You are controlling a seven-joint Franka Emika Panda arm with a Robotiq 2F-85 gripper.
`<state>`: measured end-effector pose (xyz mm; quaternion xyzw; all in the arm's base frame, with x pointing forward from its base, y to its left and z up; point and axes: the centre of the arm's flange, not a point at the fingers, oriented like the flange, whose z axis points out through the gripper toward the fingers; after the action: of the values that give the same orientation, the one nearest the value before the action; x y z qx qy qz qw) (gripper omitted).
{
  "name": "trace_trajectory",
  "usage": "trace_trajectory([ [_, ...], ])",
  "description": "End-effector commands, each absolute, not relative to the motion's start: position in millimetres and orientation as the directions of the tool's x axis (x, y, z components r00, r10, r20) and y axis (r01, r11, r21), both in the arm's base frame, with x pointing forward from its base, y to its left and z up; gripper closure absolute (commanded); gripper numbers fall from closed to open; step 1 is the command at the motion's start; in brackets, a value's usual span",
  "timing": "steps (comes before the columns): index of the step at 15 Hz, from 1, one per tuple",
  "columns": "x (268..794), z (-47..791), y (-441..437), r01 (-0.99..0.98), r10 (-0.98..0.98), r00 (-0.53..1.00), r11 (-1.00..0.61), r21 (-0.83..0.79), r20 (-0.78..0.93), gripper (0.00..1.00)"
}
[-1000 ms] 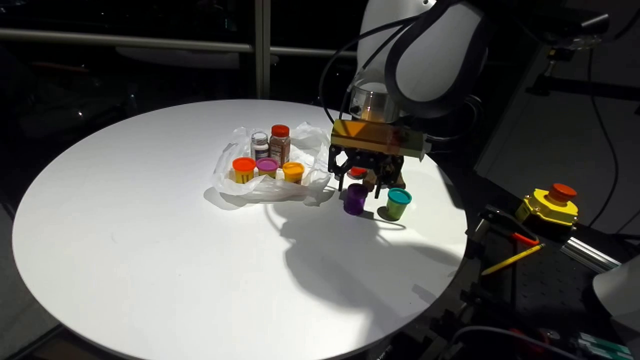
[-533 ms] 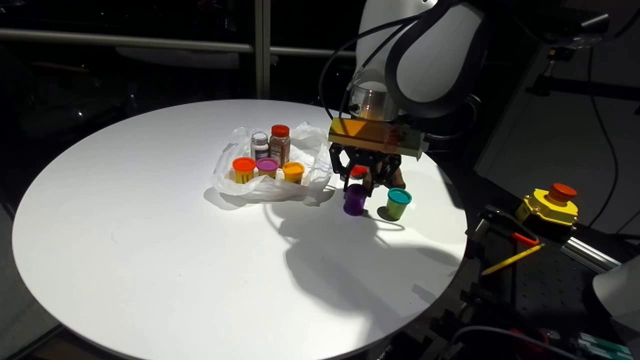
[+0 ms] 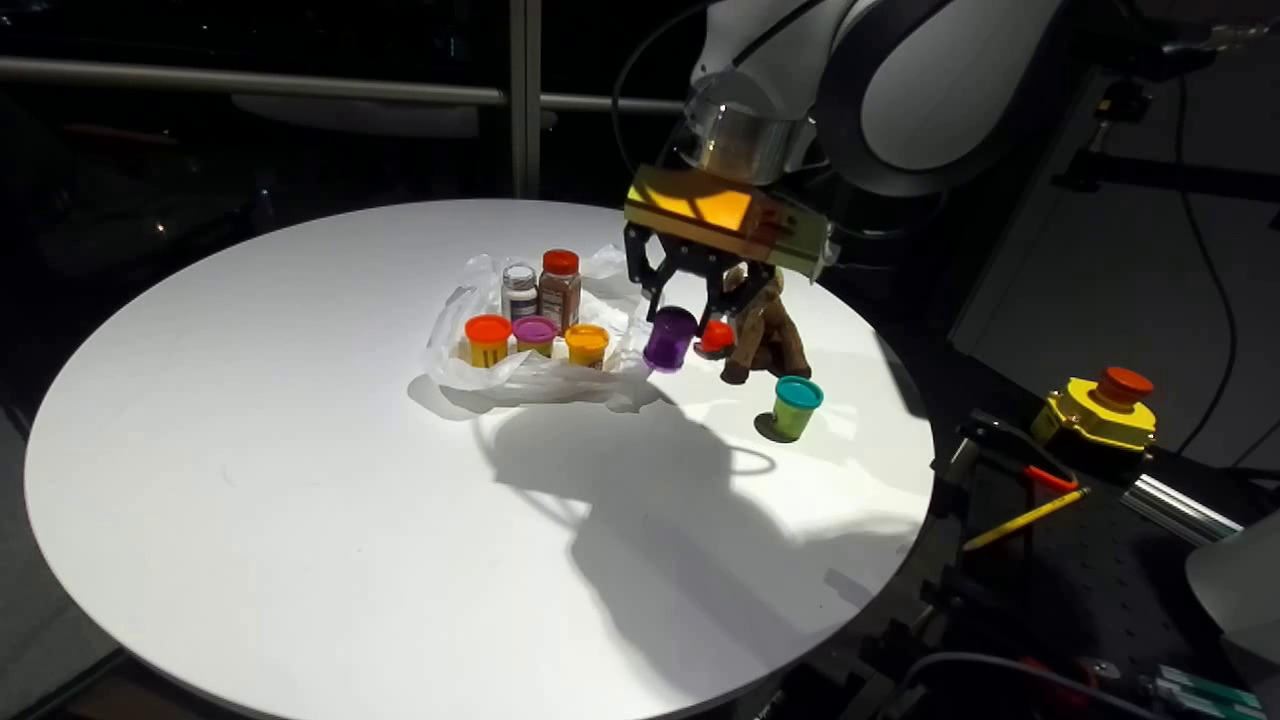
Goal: Put the contents in the white plastic bag
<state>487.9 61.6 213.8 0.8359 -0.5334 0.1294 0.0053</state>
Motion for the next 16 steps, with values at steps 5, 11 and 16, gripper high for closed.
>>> trace_trajectory([
  [5, 544, 267, 85, -0.884, -0.851, 0.260, -0.400, -0.243, 0.457, 0.73],
  [11, 575, 225, 77, -0.924, -0.852, 0.249, -0.351, -0.151, 0.461, 0.72],
  [16, 589, 191, 57, -0.935, -0.870, 0.230, -0.322, -0.151, 0.436, 0.74],
])
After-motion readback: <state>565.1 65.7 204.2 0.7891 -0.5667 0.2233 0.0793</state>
